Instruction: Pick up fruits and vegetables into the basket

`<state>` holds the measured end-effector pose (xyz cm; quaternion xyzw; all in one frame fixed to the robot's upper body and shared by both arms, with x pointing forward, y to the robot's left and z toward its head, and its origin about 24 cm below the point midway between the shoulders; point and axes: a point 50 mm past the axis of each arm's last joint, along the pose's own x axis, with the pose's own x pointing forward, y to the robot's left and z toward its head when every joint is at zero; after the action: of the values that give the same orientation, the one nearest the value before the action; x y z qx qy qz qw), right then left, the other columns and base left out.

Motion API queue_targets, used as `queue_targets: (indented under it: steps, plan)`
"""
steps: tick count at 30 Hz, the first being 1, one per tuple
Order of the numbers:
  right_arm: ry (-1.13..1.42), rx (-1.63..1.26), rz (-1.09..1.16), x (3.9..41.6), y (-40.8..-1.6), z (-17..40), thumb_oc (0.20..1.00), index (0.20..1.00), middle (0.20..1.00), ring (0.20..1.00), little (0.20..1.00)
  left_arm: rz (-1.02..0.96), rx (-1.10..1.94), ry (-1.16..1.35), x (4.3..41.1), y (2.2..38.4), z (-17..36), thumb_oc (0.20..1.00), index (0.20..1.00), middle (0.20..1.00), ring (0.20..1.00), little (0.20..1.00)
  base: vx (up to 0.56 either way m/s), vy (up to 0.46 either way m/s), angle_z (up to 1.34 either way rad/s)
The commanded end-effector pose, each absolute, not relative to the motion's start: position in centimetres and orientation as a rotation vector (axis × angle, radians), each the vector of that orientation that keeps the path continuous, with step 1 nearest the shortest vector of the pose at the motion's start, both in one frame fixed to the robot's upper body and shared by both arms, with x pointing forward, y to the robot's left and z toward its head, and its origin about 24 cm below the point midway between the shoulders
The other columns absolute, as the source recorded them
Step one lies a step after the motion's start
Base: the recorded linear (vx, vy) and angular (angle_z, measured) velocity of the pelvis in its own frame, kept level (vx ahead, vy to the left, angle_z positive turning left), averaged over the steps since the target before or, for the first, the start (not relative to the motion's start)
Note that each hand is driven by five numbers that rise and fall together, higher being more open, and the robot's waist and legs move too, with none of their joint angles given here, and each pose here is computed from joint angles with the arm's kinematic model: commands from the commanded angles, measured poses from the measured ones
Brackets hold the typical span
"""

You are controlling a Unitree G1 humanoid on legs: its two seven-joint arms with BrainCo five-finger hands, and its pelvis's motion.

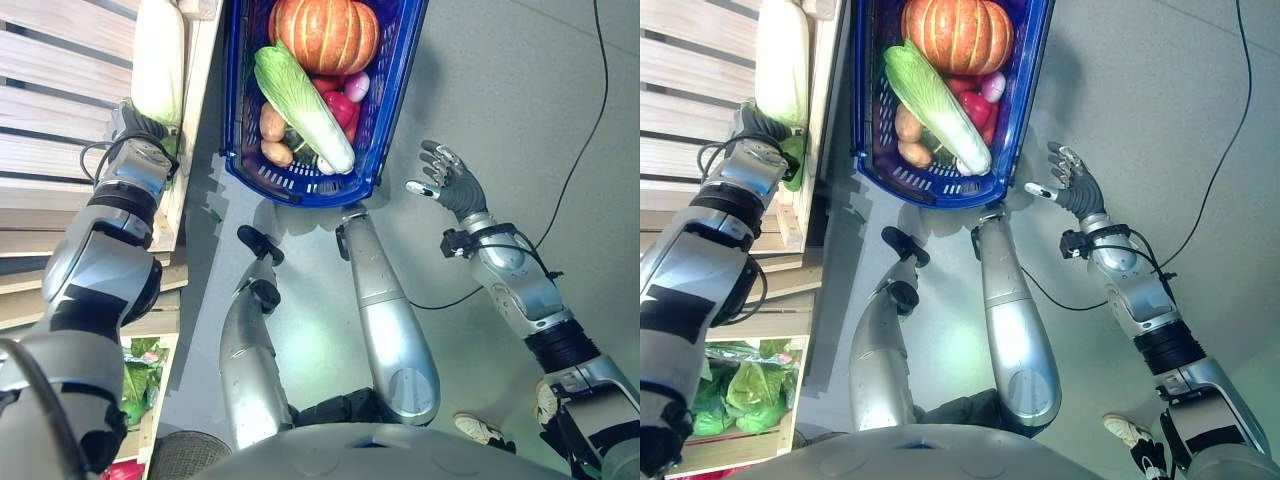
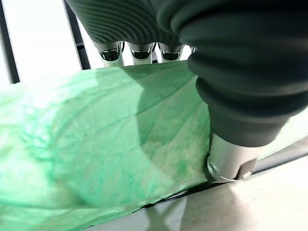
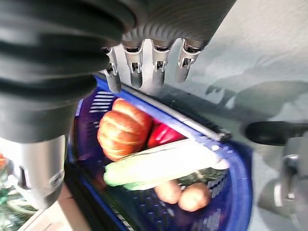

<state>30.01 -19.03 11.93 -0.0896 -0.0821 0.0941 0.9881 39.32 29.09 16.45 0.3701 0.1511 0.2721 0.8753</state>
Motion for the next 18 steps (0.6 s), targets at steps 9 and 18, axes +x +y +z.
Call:
queue_targets:
  steps: [9, 18]
  plan:
    - [-0.475, -0.172, 0.357, 27.8, -16.8, 16.7, 1.0, 1.0, 1.0, 1.0, 1.0, 0.592, 0.531, 0.191, 37.4, 29.0, 11.7, 0.2, 0.2, 0.2, 0.2, 0.2, -0.01, 0.034, 0.04]
    - [-0.592, -0.169, 0.432, 27.6, -14.9, 20.3, 1.0, 1.0, 1.0, 1.0, 1.0, 0.517, 0.511, -0.14, 36.3, 25.6, 12.7, 0.2, 0.2, 0.2, 0.2, 0.2, -0.02, -0.024, 0.2]
